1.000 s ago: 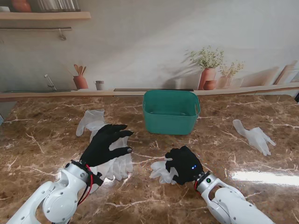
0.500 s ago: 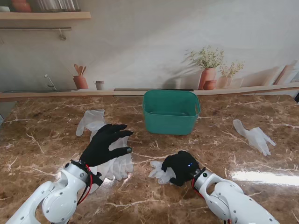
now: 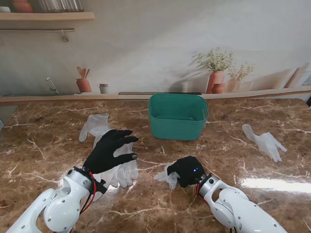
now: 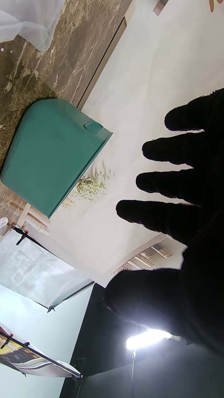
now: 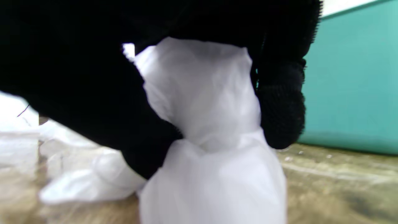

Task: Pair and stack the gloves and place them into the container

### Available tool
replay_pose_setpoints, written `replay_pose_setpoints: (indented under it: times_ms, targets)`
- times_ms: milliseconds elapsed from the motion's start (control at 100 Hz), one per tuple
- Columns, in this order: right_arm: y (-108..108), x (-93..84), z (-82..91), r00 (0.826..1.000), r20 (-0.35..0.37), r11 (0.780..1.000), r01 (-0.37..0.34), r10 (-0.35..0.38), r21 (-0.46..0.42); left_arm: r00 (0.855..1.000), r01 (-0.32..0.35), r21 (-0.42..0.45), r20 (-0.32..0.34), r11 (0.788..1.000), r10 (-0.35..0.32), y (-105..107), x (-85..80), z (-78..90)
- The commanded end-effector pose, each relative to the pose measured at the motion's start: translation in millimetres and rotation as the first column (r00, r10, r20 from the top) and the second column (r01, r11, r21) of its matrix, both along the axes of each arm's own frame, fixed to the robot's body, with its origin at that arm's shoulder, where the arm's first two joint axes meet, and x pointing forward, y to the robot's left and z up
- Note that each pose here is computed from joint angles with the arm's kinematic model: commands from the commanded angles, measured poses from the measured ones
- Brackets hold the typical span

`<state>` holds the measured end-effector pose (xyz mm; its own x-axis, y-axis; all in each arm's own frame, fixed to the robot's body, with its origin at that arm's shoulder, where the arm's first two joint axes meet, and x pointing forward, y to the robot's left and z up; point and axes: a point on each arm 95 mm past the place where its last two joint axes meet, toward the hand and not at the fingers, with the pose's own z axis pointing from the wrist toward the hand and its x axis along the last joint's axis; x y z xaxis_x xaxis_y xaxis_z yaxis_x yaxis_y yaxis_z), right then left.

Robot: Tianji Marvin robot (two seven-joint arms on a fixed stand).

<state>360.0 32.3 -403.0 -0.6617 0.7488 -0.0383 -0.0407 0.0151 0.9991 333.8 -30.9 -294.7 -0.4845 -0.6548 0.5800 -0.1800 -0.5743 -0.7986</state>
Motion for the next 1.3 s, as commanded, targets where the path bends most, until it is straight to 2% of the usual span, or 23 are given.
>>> replay_pose_setpoints:
  times_ms: [0, 220, 500, 690, 890, 1100, 1290]
  targets:
    - [3, -2.1, 12.7, 1.0, 0.024, 1.0, -0.004, 0.003, 0.021, 1.0, -0.001, 0.001, -0.013, 1.0, 0.001, 0, -1.9, -3.9]
    - [3, 13.9, 72.0, 0.989, 0.147, 0.996, 0.007, -0.021, 0.093, 1.0, -0.002, -0.002, -0.015, 1.0, 0.002, -1, -2.0, -4.1]
    - [-6, 44.5, 145.7, 0.955, 0.291, 0.992, 0.021, -0.056, 0.124, 1.0, 0.003, -0.001, -0.018, 1.0, -0.003, -1, -0.8, -3.7]
    - [-10, 72.2, 180.6, 0.935, 0.34, 0.99, 0.062, -0.103, 0.13, 1.0, 0.002, 0.0, -0.018, 1.0, -0.002, -1, 0.4, -3.5]
    - [-12, 110.5, 193.6, 0.931, 0.34, 0.989, 0.102, -0.133, 0.109, 1.0, 0.008, 0.015, -0.028, 1.0, -0.007, 1, 1.4, -2.8]
    - [-12, 147.7, 189.3, 0.942, 0.306, 0.99, 0.127, -0.139, 0.059, 1.0, 0.0, 0.024, -0.029, 1.0, 0.0, 5, 3.0, -1.9]
    - [-9, 173.1, 184.2, 0.948, 0.277, 0.988, 0.15, -0.154, 0.035, 0.999, -0.004, 0.029, -0.036, 1.0, 0.005, 6, 4.7, -2.6]
